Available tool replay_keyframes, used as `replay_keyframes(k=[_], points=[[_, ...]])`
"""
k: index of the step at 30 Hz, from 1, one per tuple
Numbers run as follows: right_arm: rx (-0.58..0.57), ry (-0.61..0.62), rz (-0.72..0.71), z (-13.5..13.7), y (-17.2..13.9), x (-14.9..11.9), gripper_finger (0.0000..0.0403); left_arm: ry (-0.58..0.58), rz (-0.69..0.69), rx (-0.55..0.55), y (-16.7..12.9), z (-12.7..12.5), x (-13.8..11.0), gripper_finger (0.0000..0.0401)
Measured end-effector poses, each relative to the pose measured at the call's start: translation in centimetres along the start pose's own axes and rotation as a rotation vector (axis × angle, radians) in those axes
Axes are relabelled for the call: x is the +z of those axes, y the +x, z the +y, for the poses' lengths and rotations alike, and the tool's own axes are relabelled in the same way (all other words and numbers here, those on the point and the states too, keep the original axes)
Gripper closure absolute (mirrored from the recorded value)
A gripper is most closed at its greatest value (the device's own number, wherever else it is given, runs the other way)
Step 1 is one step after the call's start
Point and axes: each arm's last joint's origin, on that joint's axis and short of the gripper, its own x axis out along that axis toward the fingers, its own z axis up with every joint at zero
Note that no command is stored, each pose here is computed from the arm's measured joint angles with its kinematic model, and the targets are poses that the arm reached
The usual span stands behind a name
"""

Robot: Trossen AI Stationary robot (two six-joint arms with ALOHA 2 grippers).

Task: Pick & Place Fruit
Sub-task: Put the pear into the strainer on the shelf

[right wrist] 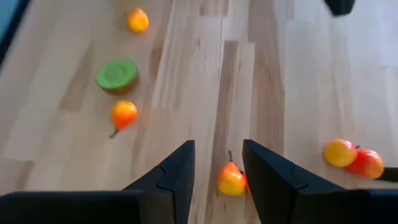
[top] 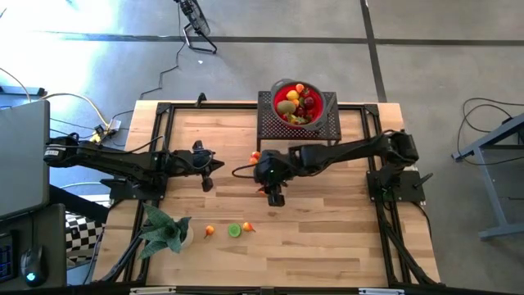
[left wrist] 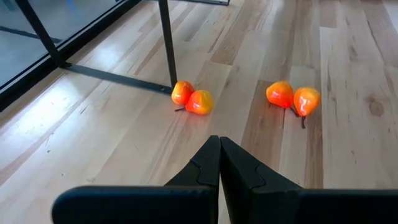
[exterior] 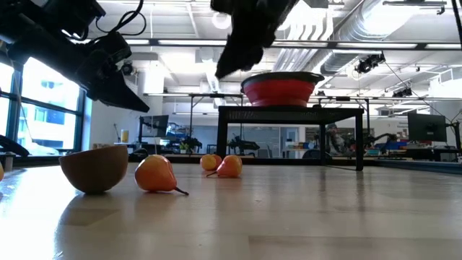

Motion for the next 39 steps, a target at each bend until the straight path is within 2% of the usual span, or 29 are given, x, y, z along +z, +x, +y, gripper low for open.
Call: replay_keyframes(k=[14, 18, 22, 29, 32, 39], points=[[-0.002, -0.008, 0.168, -0.4, 5.6, -2.4, 0.0275, 0.030, 0.007, 0.001, 0.0, 0.0, -0.1, 0.0395], [-0.065, -0.014, 0.207, -0.7, 6.9, -3.0, 0.0275, 0.030, 0.007, 0.001, 0.0, 0.0, -0.1, 0.0395], [-0.101, -0.017, 0.212, -0.8, 7.0, -3.1, 0.0275, 0.030, 0.006, 0.001, 0.0, 0.0, -0.1, 0.0395], [-0.096, -0.011, 0.218, -0.8, 7.0, -3.2, 0.0274, 0.029, 0.006, 0.002, 0.0, 0.0, -0.1, 0.0395], [-0.102, -0.013, 0.234, -0.8, 7.5, -3.4, 0.0262, 0.030, 0.006, 0.002, 0.0, 0.0, -0.1, 0.0395], [-0.102, -0.012, 0.261, -0.8, 7.8, -3.8, 0.0202, 0.030, 0.006, 0.002, 0.0, 0.0, -0.1, 0.0395]])
